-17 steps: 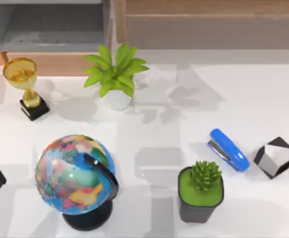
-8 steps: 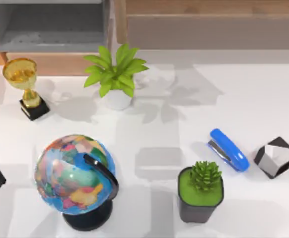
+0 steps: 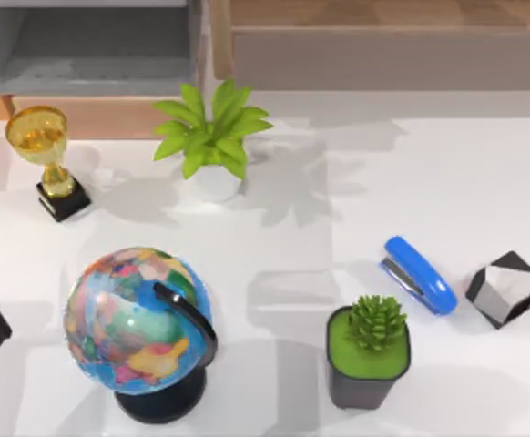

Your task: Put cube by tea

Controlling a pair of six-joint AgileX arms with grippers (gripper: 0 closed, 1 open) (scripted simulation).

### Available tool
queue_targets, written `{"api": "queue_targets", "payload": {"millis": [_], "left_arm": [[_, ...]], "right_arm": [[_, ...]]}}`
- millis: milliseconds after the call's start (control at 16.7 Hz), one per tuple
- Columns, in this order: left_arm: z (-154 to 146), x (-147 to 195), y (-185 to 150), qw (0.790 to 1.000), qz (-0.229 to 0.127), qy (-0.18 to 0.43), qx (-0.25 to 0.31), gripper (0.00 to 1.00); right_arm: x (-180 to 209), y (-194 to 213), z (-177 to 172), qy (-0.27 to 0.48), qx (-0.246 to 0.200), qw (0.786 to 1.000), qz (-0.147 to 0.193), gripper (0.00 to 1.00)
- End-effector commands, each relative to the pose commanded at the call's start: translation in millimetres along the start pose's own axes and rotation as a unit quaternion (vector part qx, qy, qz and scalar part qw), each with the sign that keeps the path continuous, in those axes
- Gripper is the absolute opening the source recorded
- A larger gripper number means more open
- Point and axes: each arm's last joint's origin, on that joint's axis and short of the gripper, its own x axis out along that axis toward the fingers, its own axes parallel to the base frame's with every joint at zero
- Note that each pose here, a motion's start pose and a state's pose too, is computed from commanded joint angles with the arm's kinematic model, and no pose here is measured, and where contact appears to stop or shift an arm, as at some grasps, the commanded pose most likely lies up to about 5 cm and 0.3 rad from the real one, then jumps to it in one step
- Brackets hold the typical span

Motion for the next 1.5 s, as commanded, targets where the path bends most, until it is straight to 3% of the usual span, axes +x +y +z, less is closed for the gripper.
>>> {"api": "queue_targets", "payload": {"millis": [360, 1140, 1500], "left_arm": [[0.0, 0.0, 0.0, 1.0, 0.0, 0.0, 0.0, 1.0], [0.0, 0.0, 0.0, 1.0, 0.0, 0.0, 0.0, 1.0], [0.0, 0.0, 0.0, 1.0, 0.0, 0.0, 0.0, 1.0]], "right_arm": [[10.5, 0.5, -1.0, 0.0, 0.0, 1.0, 0.0, 1.0], [10.5, 0.5, -1.0, 0.0, 0.0, 1.0, 0.0, 0.02], [10.5, 0.5, -1.0, 0.0, 0.0, 1.0, 0.0, 0.0]]}}
